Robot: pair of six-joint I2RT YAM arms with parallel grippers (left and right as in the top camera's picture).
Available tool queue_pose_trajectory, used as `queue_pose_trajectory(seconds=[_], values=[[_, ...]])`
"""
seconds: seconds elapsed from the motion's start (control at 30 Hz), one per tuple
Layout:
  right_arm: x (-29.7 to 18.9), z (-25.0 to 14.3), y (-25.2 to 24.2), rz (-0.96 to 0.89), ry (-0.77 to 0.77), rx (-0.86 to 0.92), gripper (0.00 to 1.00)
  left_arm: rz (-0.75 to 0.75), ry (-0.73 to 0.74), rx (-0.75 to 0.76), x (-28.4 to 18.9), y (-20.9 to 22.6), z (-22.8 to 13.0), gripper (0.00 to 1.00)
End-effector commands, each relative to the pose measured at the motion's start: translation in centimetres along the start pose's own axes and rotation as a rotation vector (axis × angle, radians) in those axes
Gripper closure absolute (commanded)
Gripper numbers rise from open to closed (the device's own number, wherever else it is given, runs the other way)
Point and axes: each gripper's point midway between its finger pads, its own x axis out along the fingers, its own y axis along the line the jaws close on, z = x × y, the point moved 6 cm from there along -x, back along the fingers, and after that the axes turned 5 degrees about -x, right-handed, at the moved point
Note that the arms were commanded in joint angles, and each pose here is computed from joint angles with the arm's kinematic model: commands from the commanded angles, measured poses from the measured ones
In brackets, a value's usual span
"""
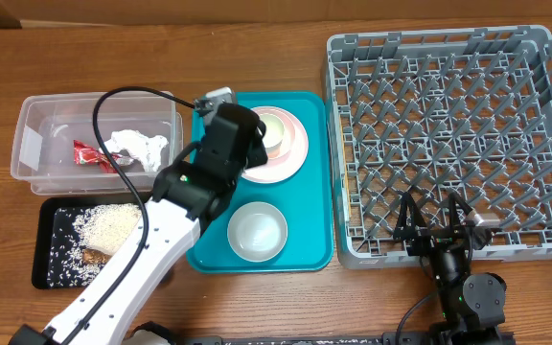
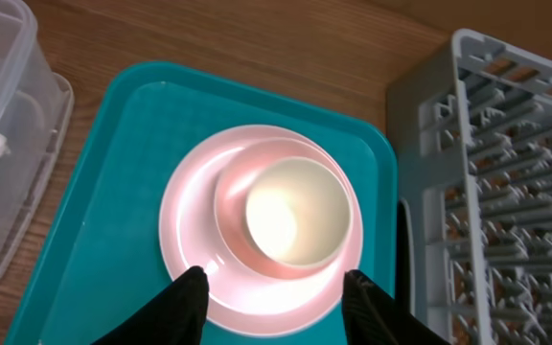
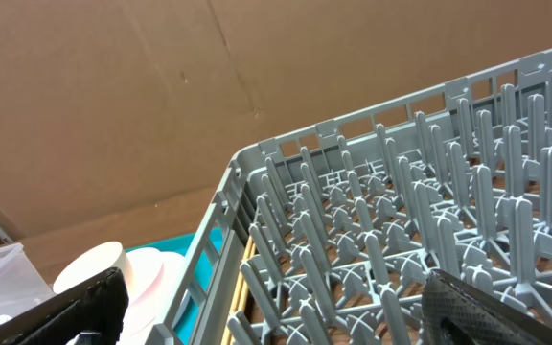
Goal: Sort waste into correct bins and load items into the dishwasher
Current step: 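Grasp the white cup from the pink plate with the left gripper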
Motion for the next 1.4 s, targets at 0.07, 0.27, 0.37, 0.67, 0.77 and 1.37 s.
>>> queue_pose_trajectory(seconds=[0.07, 0.27, 0.37, 0.67, 0.77, 1.37], values=[[0.0, -0.2, 0.0, 0.004, -0.002, -0.006, 0.0, 0.03, 0.028, -0.026, 3.1, 0.2, -0.2, 0.54], [0.0, -0.2, 0.0, 0.004, -0.002, -0.006, 0.0, 0.058, 0.087, -0.015, 6.7, 0.5, -1.9, 0.55], [0.0, -0.2, 0.0, 0.004, -0.002, -0.006, 0.0, 0.076, 0.109, -0.008, 7.9, 0.8, -2.7, 0.55], [0.0, -0.2, 0.0, 0.004, -0.002, -0.006, 0.0, 0.117, 0.15, 0.004, 10.2, 1.5, -4.2, 0.55], [0.0, -0.2, 0.0, 0.004, -0.002, -0.006, 0.0, 0.12, 0.15, 0.005, 10.2, 1.5, -4.2, 0.55], [0.0, -0.2, 0.0, 0.004, -0.002, -0.006, 0.0, 0.114, 0.144, 0.003, 10.3, 1.4, -4.1, 0.8]])
